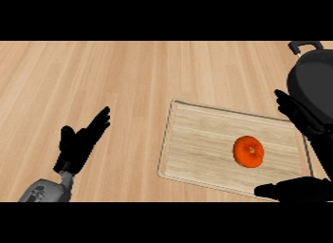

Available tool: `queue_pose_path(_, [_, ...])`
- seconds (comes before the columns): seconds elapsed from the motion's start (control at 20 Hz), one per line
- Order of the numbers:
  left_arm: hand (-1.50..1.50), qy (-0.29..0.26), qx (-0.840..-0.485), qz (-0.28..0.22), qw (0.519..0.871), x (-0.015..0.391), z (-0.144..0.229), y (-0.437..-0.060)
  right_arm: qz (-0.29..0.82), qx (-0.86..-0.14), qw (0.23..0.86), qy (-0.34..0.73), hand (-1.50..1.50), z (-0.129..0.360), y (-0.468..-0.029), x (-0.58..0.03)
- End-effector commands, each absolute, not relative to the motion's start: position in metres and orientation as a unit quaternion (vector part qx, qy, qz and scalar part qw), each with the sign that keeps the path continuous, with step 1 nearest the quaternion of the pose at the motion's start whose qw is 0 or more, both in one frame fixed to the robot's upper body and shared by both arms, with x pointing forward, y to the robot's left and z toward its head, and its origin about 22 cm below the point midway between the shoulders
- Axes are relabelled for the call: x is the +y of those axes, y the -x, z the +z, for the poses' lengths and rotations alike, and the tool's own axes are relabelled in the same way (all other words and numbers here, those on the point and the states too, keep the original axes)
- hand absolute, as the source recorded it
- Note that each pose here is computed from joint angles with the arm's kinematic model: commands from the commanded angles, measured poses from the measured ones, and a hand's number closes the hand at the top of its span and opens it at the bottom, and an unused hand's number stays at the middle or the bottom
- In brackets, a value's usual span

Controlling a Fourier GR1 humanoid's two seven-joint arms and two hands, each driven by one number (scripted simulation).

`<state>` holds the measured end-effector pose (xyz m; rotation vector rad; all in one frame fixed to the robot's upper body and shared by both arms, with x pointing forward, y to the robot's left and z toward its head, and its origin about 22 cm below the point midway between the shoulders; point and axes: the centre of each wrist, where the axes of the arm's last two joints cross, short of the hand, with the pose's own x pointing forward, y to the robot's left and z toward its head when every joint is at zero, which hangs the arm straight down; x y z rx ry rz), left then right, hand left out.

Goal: Pick the squash from the tray and place it in the pot

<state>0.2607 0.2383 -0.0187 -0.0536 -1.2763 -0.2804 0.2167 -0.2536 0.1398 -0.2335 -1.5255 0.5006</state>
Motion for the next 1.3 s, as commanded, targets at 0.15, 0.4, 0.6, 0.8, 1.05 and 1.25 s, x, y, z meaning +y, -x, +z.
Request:
queue_pose_path(0.15, [0.0,0.03,-0.596,-0.136,0.791,0.237,-0.033,-0.253,0.344,-0.563,0.746,0.084,-1.5,0.109,-0.239,-0.246])
queue_pose_path(0.4, [0.0,0.013,-0.595,-0.135,0.792,0.218,-0.016,-0.266,0.346,-0.567,0.742,0.094,-1.5,0.064,-0.258,-0.252])
queue_pose_path(0.6, [0.0,0.031,-0.588,-0.132,0.798,0.247,-0.03,-0.256,0.327,-0.59,0.729,0.119,-1.5,0.06,-0.249,-0.278])
queue_pose_path(0.8, [0.0,0.031,-0.596,-0.121,0.793,0.245,-0.017,-0.251,0.309,-0.602,0.728,0.112,-1.5,0.042,-0.241,-0.319])
queue_pose_path(1.05, [0.0,0.025,-0.598,-0.132,0.79,0.257,-0.013,-0.263,0.285,-0.619,0.731,0.036,-1.5,0.043,-0.248,-0.309])
queue_pose_path(1.25, [0.0,0.036,-0.592,-0.127,0.795,0.249,-0.01,-0.261,0.248,-0.633,0.733,-0.012,-1.5,0.015,-0.248,-0.312])
